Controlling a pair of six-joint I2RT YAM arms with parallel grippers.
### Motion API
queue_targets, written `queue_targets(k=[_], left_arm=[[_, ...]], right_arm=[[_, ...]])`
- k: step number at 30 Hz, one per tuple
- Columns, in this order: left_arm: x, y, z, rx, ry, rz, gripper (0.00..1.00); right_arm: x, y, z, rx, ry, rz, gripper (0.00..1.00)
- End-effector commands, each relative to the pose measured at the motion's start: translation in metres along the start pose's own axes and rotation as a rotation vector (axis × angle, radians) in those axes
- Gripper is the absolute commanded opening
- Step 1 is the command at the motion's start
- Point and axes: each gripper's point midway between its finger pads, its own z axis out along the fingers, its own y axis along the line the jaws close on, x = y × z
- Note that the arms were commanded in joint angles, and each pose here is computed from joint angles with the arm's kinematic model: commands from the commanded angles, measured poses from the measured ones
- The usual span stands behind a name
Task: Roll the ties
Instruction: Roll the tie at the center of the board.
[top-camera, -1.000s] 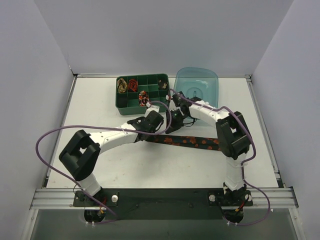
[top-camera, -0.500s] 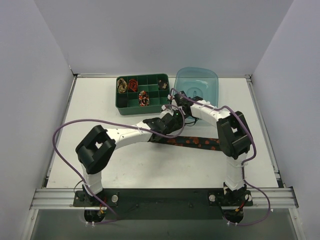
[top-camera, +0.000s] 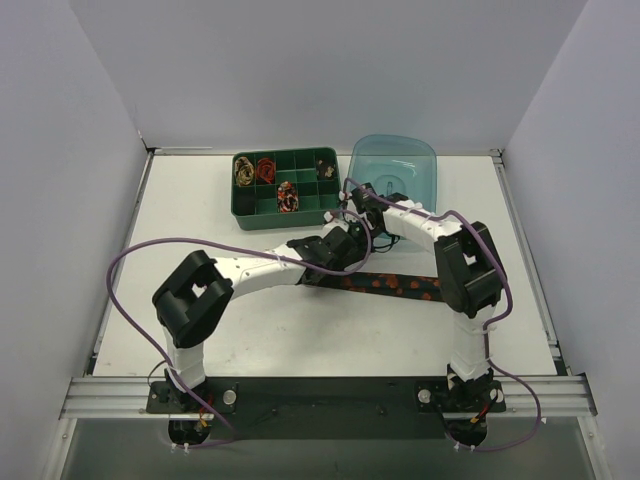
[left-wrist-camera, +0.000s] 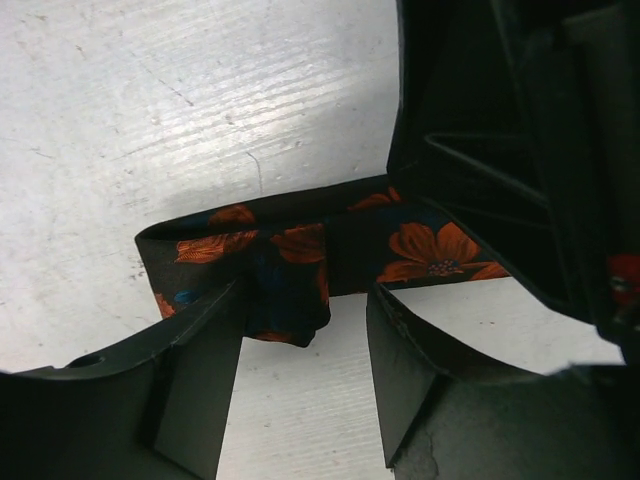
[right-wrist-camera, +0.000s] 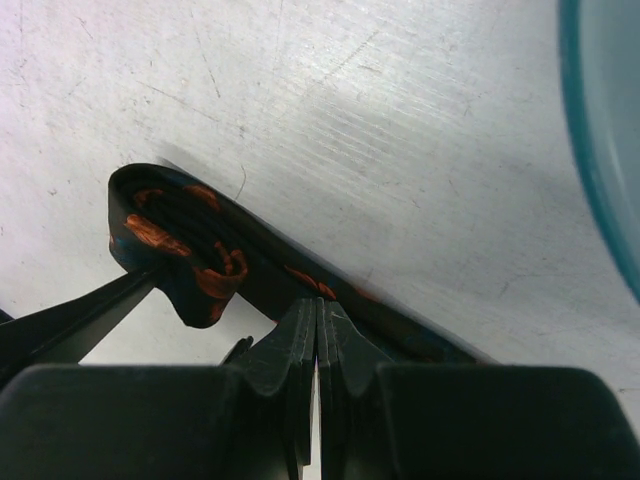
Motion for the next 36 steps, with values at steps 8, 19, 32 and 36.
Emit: queue_targets(k=[8,19,32,36], left_arm=[[0.000,-0.032,0.008,0.221,-0.001,-0.147,0.63],[-0.039,-0.017,-0.029,0.347,-0.135,-0.269,0.63],[-0.040,0.049,-0.044,0.327,-0.158,-0.403,0.64],[-0.033,0.053,-0.036,0.393,-0.149,-0.469,0.66]], right_arm=[[0.002,0.012,-0.013,-0.012,-0.002,-0.015,0.00],[-0.003,0.025,-0.026,-0.035,-0.028,-0.040,0.00],[0.006,0.059,-0.039,-0.067,-0.024,-0.129,0.00],[0.017,0.063,-0.036,-0.068,0.000,-0.150,0.00]])
